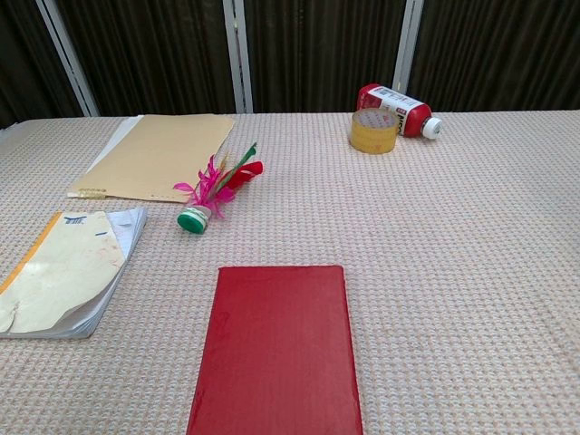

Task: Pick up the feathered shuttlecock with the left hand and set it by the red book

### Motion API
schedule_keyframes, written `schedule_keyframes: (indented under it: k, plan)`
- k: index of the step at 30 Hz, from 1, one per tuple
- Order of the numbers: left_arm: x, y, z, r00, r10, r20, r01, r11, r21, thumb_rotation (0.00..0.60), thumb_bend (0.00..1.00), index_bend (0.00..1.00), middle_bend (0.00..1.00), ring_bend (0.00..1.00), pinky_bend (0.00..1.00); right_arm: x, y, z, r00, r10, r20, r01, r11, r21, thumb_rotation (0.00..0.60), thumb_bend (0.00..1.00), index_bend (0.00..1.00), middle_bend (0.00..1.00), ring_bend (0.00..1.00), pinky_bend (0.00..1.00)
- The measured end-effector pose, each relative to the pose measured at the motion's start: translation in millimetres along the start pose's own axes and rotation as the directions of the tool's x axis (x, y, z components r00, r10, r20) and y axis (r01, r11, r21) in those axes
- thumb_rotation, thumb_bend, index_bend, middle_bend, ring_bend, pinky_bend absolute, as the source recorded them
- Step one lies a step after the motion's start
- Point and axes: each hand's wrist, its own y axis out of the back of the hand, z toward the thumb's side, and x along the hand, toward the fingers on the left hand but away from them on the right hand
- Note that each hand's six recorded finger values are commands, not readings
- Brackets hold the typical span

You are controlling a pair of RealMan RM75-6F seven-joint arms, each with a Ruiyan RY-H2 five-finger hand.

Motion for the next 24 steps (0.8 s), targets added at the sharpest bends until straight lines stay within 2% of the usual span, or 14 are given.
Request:
schedule_keyframes:
  k: [7,10,12,15,19,24]
  plan:
    - [-1,-3,3,1.0,-0.011,0.009,0.011,1.0,-0.007,0.487,0.08,0.02,0.0,0.0,0.0,4,2,-1,1.0,-0.005,-0.004,0.005,1.0,-0.003,0.6,0.09,0.0,0.0,0.0,0.0]
    - [2,-4,5,1.0,0.013,0.02,-0.012,0.999,-0.029,0.487,0.08,0.07,0.0,0.0,0.0,3,3,-1,1.0,-0.007,-0.004,0.007,1.0,-0.014,0.6,0.09,0.0,0.0,0.0,0.0]
    - [5,-7,6,0.999,0.03,0.016,-0.029,0.999,-0.043,0.486,0.09,0.14,0.0,0.0,0.0,2,4,-1,1.0,-0.007,-0.007,0.007,1.0,-0.019,0.6,0.09,0.0,0.0,0.0,0.0]
    - [15,-8,8,0.998,0.067,-0.013,-0.067,0.995,-0.073,0.486,0.15,0.23,0.0,0.0,0.0,-2,4,-2,1.0,-0.003,-0.006,0.003,1.0,-0.025,0.6,0.09,0.0,0.0,0.0,0.0]
    - [35,-13,21,0.991,0.122,-0.059,-0.129,0.981,-0.143,0.49,0.17,0.28,0.0,0.0,0.0,-6,2,0,1.0,0.007,-0.012,-0.007,0.999,-0.036,0.6,0.09,0.0,0.0,0.0,0.0]
    - [58,-31,49,0.988,0.119,-0.098,-0.138,0.966,-0.219,0.482,0.16,0.31,0.0,0.0,0.0,-11,-2,5,0.999,0.013,-0.047,-0.014,0.999,-0.036,0.6,0.09,0.0,0.0,0.0,0.0]
